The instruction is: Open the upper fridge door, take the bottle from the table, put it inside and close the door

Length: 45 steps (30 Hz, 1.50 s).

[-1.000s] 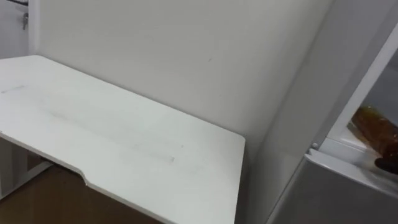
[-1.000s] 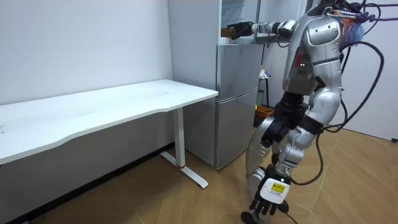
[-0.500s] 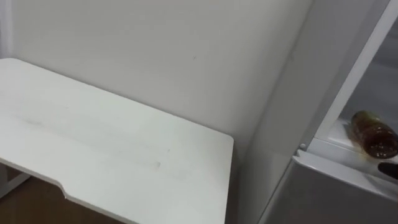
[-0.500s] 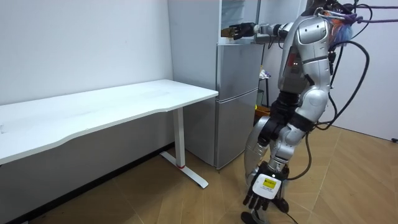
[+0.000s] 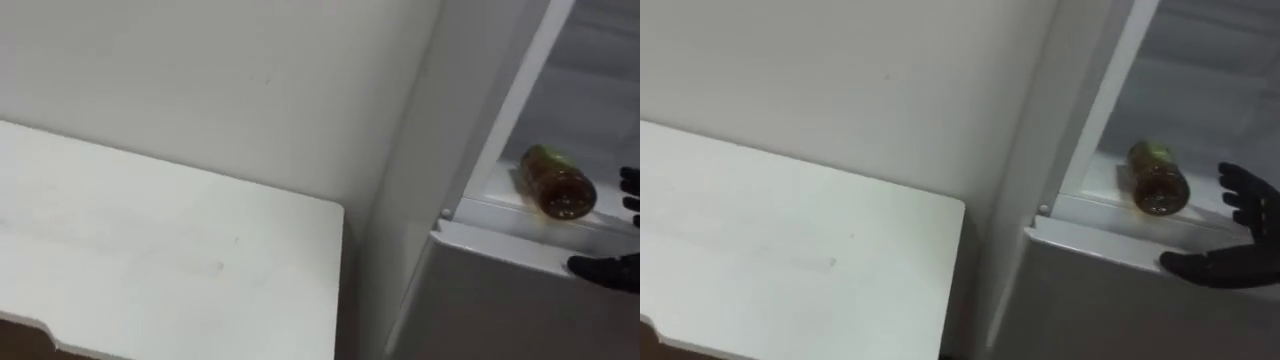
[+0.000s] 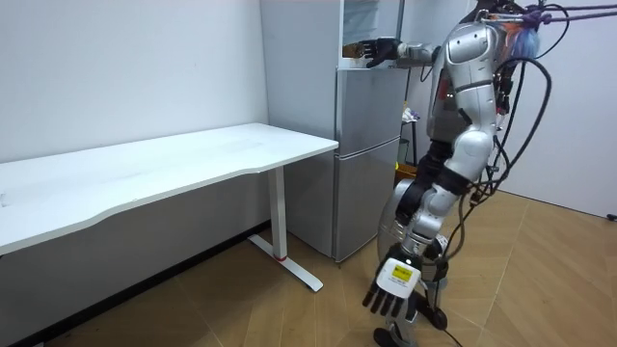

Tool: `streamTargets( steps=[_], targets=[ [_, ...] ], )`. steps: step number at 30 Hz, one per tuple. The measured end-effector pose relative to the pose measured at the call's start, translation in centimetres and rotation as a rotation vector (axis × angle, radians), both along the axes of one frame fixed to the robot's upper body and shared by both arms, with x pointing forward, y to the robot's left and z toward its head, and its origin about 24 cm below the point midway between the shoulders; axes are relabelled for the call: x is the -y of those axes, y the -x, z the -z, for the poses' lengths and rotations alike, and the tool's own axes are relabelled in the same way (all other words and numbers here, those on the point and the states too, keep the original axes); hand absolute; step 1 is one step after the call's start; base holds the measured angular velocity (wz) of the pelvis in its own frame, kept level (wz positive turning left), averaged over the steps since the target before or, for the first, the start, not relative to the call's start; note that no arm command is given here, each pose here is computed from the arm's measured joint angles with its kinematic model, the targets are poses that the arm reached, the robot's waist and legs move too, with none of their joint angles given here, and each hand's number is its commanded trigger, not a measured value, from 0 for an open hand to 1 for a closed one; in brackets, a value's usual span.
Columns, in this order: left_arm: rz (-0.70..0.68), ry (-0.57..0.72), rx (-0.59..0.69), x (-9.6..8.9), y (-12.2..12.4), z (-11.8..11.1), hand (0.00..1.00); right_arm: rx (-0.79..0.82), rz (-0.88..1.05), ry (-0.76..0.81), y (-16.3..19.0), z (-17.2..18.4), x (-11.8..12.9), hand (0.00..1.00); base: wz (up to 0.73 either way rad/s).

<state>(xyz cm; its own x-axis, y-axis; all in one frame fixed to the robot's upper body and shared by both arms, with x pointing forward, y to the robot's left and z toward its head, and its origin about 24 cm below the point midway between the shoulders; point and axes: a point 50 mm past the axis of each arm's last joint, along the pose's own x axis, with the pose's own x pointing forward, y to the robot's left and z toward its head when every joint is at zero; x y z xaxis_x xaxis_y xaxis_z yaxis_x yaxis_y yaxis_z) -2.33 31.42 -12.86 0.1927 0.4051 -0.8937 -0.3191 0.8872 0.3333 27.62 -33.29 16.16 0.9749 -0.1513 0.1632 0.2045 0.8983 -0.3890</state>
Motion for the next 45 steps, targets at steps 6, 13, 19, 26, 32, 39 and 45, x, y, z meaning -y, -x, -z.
streamTargets(
  steps=[6, 13, 19, 26, 32, 39, 45],
  targets=[
    [0.006, 0.028, 0.051, 1.8, -0.5, 0.7, 0.00, 0.199, 0.000, -0.030, 2.1, -0.8, -3.9, 0.00, -0.25],
    [0.014, 0.035, 0.062, 3.3, -0.9, 1.3, 0.00, 0.408, 0.008, -0.103, 4.3, -2.3, -6.5, 0.00, -0.09],
    [0.041, 0.042, 0.057, 3.9, -0.7, 1.6, 0.00, 0.468, -0.029, -0.186, 5.8, -1.8, -8.2, 0.00, -0.10],
    [0.089, 0.081, 0.022, 5.7, -0.5, 2.3, 0.00, 0.424, 0.078, -0.262, 7.8, 2.3, -10.0, 0.00, -0.05],
    [0.114, 0.090, 0.023, 6.6, -0.9, 2.9, 0.00, 0.248, 0.172, -0.160, 9.1, 6.8, -11.0, 0.00, -0.13],
    [0.110, 0.078, 0.010, 6.5, -0.2, 2.8, 0.00, 0.131, 0.284, 0.119, 10.7, 11.0, -10.4, 0.00, -0.02],
    [0.106, 0.083, -0.010, 6.5, 0.7, 2.8, 0.00, -0.124, 0.378, 0.127, 14.2, 16.9, -9.4, 0.00, -0.06]
  ],
)
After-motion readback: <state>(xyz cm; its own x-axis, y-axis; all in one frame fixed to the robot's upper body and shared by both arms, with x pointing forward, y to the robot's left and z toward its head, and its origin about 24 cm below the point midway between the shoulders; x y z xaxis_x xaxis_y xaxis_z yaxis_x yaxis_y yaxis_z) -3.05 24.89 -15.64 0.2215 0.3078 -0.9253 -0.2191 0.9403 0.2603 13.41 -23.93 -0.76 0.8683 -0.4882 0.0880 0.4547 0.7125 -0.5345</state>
